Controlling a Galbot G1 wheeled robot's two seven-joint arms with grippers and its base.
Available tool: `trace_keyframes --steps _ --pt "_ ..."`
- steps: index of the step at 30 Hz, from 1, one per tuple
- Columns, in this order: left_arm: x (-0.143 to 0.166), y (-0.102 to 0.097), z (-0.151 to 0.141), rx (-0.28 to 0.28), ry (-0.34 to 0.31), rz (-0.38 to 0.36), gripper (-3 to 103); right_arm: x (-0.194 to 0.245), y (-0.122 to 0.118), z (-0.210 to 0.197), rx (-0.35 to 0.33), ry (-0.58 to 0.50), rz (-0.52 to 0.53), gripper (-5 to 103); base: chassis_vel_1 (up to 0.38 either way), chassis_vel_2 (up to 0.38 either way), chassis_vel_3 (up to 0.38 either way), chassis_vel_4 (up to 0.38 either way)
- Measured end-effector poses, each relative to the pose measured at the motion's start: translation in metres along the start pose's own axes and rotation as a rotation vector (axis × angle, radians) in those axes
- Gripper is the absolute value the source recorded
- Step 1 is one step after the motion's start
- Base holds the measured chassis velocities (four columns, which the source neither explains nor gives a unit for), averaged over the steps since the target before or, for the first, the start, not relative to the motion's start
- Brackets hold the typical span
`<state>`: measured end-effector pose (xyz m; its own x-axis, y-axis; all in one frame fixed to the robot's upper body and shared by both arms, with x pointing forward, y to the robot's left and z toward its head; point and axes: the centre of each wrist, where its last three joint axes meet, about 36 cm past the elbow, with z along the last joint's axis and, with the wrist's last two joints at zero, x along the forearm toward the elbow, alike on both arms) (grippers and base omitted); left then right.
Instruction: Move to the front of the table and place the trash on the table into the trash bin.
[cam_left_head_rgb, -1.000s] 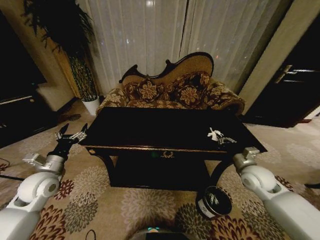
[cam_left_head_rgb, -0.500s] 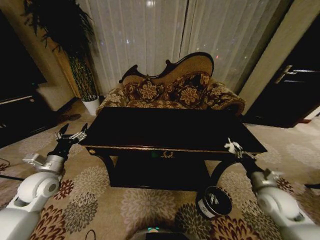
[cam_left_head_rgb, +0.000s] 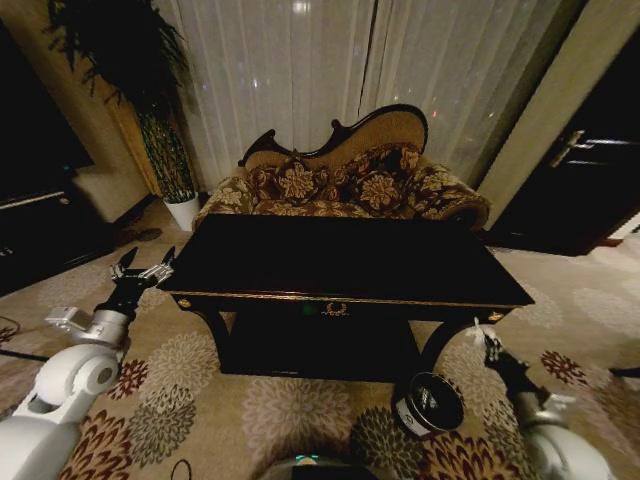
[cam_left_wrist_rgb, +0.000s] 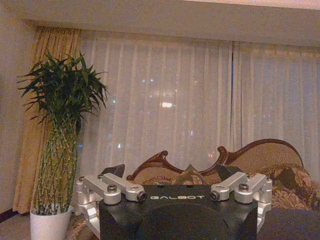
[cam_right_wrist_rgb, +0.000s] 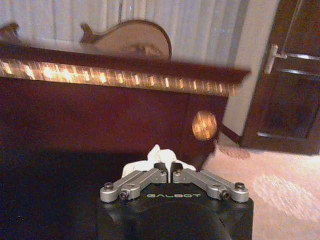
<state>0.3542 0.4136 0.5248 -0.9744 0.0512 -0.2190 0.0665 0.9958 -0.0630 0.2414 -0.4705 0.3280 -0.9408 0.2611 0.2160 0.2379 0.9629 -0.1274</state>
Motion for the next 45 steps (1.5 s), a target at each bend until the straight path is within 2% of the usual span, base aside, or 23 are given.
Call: trace_keyframes --steps 4,8,15,19,24,27,29,35,45 --pt "0.0 0.0 0.0 0.0 0.0 0.0 100 -0.005 -0.001 0.028 0.014 0.04 0.017 1 0.0 0.0 0.0 0.0" --pt "0.0 0.0 0.0 0.0 0.0 0.0 100 -0.016 -0.006 0.076 0.049 0.104 0.037 1 0.0 0.0 0.0 0.0" --pt "0.0 0.0 0.0 0.0 0.0 0.0 100 -0.029 -0.01 0.104 0.073 0.148 0.052 1 0.0 0.0 0.0 0.0" --pt "0.0 0.0 0.0 0.0 0.0 0.0 100 -0.037 -0.024 0.137 0.123 0.216 0.079 1 0.0 0.0 0.0 0.0" --pt "0.0 0.0 0.0 0.0 0.0 0.0 100 -0.043 -0.028 0.151 0.151 0.245 0.079 1 0.0 0.0 0.0 0.0" --pt "0.0 0.0 0.0 0.0 0.0 0.0 100 -0.048 -0.032 0.171 0.198 0.284 0.067 1 0.0 0.0 0.0 0.0" --pt "0.0 0.0 0.0 0.0 0.0 0.0 100 -0.049 -0.032 0.174 0.205 0.289 0.064 1 0.0 0.0 0.0 0.0" --pt "0.0 0.0 0.0 0.0 0.0 0.0 100 -0.063 -0.018 0.193 0.251 0.327 0.043 1 0.0 0.0 0.0 0.0" --pt "0.0 0.0 0.0 0.0 0.0 0.0 100 -0.079 -0.002 0.201 0.246 0.334 0.038 -2 0.0 0.0 0.0 0.0"
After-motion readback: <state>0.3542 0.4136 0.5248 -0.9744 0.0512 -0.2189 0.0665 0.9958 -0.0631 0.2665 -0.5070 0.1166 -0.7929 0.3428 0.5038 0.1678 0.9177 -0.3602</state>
